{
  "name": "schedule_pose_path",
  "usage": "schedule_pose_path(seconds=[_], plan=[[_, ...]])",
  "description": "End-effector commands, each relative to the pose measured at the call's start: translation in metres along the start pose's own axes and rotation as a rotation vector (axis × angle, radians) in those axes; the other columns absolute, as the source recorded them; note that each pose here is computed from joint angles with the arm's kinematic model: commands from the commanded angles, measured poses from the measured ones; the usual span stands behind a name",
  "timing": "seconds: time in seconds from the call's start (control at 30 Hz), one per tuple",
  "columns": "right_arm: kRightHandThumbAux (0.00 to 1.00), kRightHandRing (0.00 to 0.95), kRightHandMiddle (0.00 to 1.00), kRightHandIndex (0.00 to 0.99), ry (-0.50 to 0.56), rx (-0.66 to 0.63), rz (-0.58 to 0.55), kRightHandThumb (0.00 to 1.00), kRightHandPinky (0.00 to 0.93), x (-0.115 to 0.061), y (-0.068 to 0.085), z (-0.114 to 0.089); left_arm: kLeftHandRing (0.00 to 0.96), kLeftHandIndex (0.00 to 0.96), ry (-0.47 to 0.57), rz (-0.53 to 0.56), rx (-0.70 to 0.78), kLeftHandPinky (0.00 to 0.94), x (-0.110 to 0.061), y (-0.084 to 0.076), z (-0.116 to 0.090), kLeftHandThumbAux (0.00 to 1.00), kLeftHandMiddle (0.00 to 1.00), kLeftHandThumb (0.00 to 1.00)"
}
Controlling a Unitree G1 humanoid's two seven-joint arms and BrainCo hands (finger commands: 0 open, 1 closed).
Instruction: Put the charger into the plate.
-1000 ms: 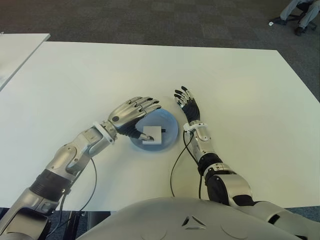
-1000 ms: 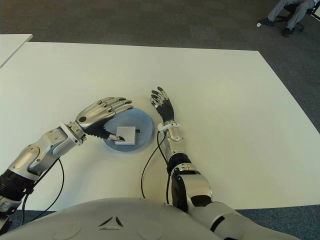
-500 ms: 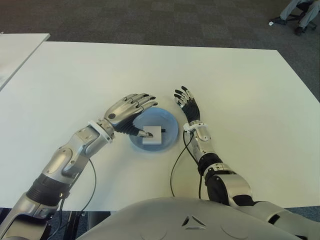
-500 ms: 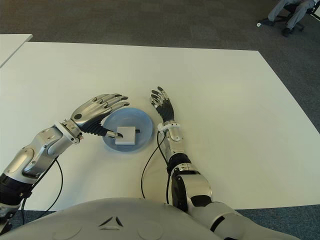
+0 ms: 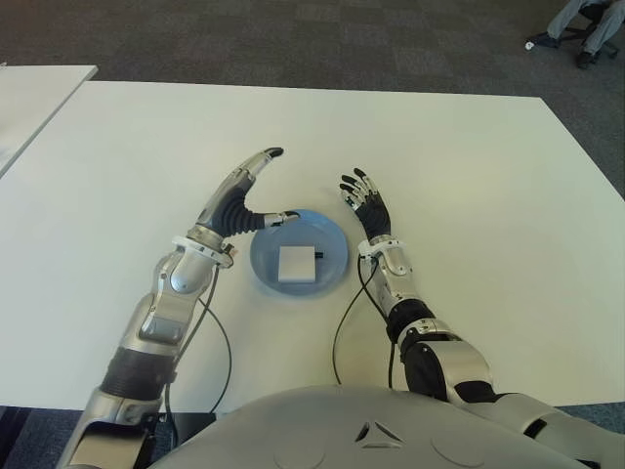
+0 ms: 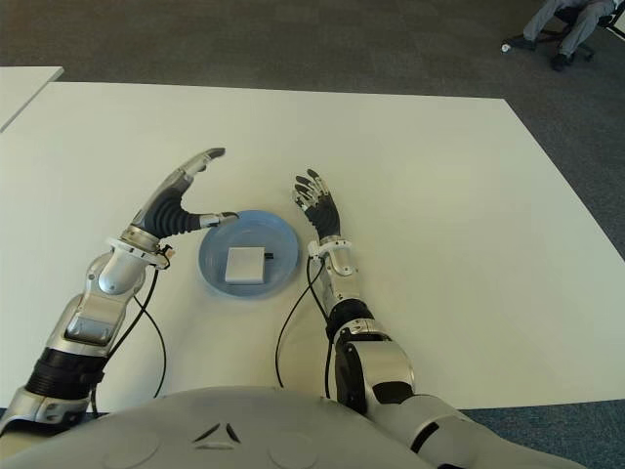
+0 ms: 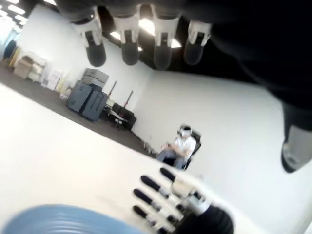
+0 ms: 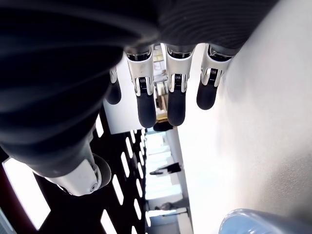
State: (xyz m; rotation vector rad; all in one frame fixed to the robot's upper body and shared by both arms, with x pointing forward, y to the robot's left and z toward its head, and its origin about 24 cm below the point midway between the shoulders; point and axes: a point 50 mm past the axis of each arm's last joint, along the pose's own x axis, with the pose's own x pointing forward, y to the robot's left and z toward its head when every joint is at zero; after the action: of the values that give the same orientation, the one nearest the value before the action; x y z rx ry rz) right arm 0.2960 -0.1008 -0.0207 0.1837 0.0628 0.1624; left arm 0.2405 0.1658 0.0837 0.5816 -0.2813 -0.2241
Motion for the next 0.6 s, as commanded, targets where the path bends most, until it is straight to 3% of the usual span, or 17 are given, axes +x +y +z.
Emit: schedule_pose_path(seconds=[0.03, 0.27, 0.6], plan=[[0.718, 0.177, 0.214, 0.092, 0.108, 0.026, -0.037, 0.032, 0.137, -0.013, -0.006, -0.021, 0.029, 0.048, 0.102, 0.168, -0.292, 0.024, -0.005, 0.000, -0.022, 0.705, 0.051, 0.012], [0.712, 0.169, 0.208, 0.088, 0.103, 0.023, -0.035, 0.022, 0.124, -0.014, -0.007, -0.020, 0.019, 0.024, 0.172, 0.277, -0.424, 0.031, -0.022, -0.011, -0.053, 0.761, 0.031, 0.000], [0.693, 0.151, 0.192, 0.090, 0.089, 0.012, -0.030, 0.008, 0.109, -0.016, -0.010, -0.019, 0.015, 0.014, 0.190, 0.286, -0.525, 0.044, -0.023, -0.026, -0.062, 0.786, 0.022, 0.000]])
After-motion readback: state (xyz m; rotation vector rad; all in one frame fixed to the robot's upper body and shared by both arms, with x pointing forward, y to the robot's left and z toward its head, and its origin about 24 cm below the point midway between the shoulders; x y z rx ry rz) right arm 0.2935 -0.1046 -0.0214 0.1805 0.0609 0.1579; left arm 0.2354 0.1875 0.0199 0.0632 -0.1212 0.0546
